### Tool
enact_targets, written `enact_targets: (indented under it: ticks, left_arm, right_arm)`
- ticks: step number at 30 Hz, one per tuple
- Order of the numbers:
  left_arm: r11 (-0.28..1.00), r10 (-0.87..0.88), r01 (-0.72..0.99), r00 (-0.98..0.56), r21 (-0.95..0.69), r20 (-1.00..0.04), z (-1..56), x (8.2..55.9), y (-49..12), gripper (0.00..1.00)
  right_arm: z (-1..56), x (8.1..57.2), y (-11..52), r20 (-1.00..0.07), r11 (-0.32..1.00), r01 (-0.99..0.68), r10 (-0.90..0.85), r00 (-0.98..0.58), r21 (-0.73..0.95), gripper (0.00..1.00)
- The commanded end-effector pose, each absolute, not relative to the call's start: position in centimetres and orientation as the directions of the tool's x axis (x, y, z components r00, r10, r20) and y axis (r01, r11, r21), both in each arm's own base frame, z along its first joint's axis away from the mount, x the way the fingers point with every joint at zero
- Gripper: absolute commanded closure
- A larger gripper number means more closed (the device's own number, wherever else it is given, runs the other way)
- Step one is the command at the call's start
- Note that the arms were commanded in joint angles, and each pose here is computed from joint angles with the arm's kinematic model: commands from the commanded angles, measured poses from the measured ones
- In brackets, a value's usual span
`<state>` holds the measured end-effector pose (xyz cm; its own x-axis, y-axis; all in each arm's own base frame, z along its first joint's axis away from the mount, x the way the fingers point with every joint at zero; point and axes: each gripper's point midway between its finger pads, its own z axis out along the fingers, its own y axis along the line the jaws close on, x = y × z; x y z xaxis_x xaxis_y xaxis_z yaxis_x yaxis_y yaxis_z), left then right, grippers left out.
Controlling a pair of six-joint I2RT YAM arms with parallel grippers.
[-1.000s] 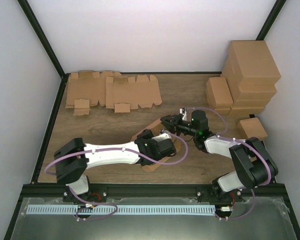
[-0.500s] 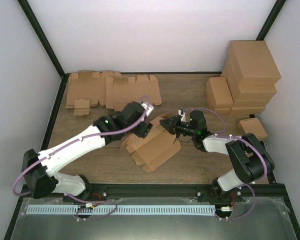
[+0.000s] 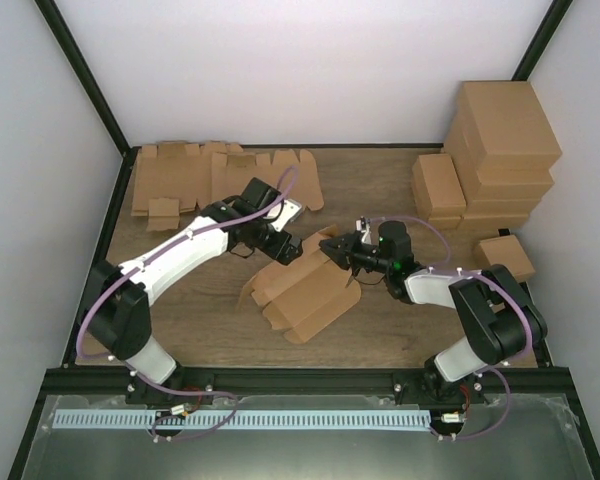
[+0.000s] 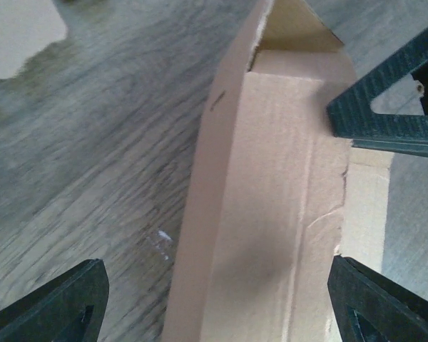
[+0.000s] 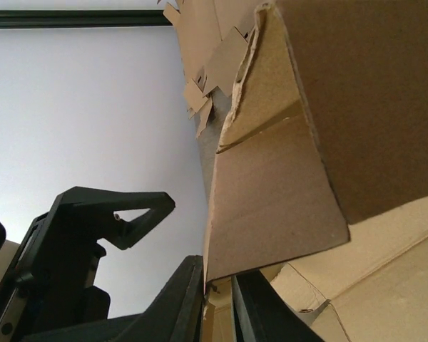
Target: Fold the paper box
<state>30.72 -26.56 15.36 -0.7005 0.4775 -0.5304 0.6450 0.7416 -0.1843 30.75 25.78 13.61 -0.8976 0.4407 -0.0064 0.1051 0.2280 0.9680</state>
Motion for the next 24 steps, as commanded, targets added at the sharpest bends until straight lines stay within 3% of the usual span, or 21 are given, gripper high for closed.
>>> enact_targets:
  ticks: [1, 11, 20, 24]
  left_arm:
    - [0.658, 0.526, 0.717, -0.657, -0.231, -0.540, 15.9, 30.3, -28.5, 0.15]
    - [0.621, 0.550, 0.727, -0.670, -0.293, -0.498, 14.1, 29.5, -29.4, 0.23]
    - [0.639, 0.592, 0.730, -0.667, -0.241, -0.452, 12.3, 29.3, -29.1, 0.24]
    - [0.652, 0.605, 0.731, -0.661, -0.200, -0.444, 12.0, 29.4, -28.9, 0.29]
  right_arm:
    - [14.8, 31.5, 26.5, -0.049, 0.224, 0.051, 0.423, -0.905, 0.973, 0.88]
    - [13.9, 31.4, 26.6, -0.041, 0.234, 0.063, 0.414, -0.909, 0.970, 0.88]
    - [13.7, 31.5, 26.7, -0.039, 0.237, 0.065, 0.410, -0.911, 0.969, 0.88]
    - [13.6, 31.6, 26.8, -0.038, 0.238, 0.066, 0.405, -0.913, 0.969, 0.88]
